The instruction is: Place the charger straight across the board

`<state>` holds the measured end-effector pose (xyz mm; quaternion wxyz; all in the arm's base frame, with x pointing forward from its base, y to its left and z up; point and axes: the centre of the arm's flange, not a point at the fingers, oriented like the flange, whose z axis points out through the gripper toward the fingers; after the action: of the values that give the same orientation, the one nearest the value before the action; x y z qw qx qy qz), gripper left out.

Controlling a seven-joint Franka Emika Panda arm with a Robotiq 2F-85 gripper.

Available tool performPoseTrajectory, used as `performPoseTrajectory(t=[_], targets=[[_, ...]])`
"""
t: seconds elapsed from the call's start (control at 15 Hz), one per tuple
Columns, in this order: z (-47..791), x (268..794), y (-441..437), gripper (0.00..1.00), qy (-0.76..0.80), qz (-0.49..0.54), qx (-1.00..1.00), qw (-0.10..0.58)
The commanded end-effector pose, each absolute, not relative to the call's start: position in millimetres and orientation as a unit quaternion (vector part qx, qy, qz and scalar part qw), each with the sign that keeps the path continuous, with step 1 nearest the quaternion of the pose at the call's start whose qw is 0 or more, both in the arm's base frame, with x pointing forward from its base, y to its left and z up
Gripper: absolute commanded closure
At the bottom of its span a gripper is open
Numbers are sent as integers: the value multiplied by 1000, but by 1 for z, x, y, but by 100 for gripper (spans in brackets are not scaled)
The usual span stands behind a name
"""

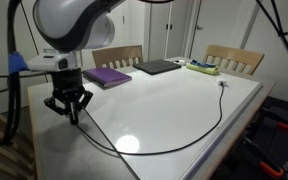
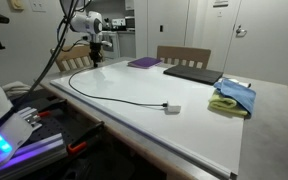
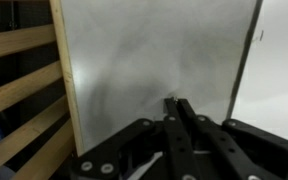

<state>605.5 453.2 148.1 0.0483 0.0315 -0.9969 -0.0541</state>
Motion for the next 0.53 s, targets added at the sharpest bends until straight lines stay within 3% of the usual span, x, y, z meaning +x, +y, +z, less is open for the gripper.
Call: performPoseTrajectory(t=[0.0, 0.27, 0.47], targets=[[151, 651, 470, 59, -996, -68, 47, 30], [170, 666, 457, 31, -995, -79, 32, 42], [196, 670, 447, 11, -993, -81, -1, 90]])
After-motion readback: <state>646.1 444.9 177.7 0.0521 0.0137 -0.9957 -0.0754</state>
